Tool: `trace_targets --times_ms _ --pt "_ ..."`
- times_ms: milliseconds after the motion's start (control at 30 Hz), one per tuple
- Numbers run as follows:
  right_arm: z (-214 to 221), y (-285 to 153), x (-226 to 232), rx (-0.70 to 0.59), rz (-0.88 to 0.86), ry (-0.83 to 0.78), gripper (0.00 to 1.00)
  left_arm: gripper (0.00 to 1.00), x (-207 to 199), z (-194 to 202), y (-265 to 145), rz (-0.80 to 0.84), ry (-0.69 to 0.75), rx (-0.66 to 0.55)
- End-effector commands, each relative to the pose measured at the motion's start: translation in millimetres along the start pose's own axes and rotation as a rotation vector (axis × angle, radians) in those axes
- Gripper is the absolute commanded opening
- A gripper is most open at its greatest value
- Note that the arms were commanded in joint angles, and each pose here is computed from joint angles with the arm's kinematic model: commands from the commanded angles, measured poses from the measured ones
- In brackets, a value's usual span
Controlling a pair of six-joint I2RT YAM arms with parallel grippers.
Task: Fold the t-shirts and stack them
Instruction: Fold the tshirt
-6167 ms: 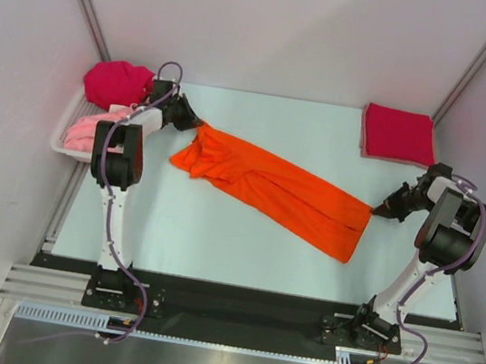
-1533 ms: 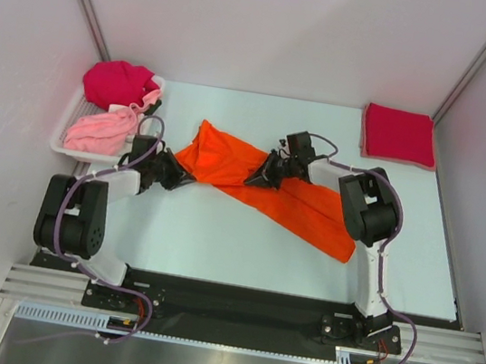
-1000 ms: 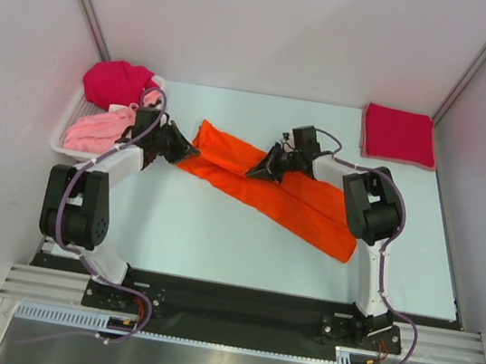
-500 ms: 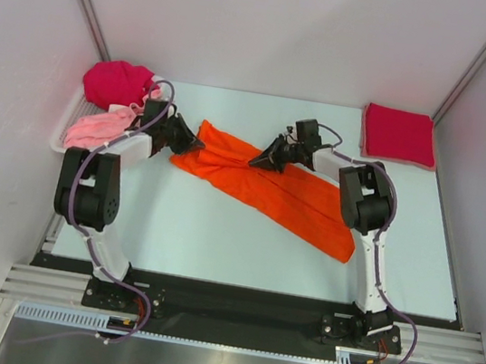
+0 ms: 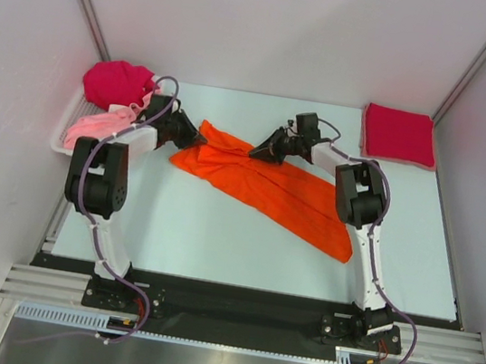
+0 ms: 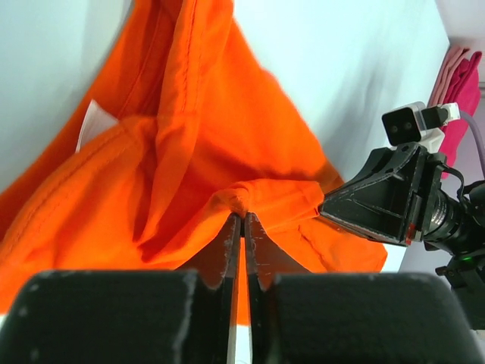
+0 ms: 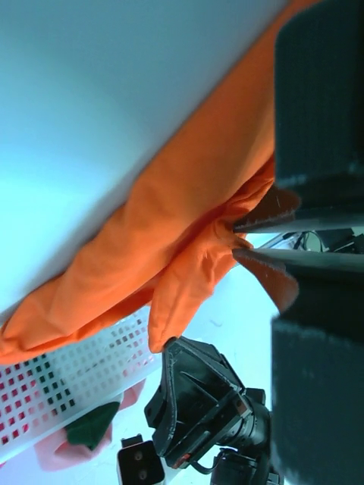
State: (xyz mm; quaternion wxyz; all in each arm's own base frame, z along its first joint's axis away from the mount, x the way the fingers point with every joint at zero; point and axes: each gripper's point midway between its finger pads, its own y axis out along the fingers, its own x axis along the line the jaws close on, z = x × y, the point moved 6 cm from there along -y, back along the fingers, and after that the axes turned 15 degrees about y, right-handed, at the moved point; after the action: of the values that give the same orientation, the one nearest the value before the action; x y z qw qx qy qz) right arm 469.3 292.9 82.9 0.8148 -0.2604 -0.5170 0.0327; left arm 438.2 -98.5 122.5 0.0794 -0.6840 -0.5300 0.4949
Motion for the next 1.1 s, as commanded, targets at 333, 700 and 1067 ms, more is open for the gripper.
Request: trace_targets --times_ms 333,700,1067 --pt "-35.3 -47.9 31.6 -0.108 0.047 -0.096 0.37 0.33 -19.8 -52.3 -2.4 -0.019 0.126 -0.099" --pt "9.5 -26.8 44.2 0.029 0.001 -0.207 0.36 0.36 -32.8 -9.8 -10.2 0.112 0.174 -0.011" --pt "16.6 34.5 29.9 0.122 -0.054 -0.134 0.18 0.34 23.1 17.5 30.9 -0.075 0.159 0.151"
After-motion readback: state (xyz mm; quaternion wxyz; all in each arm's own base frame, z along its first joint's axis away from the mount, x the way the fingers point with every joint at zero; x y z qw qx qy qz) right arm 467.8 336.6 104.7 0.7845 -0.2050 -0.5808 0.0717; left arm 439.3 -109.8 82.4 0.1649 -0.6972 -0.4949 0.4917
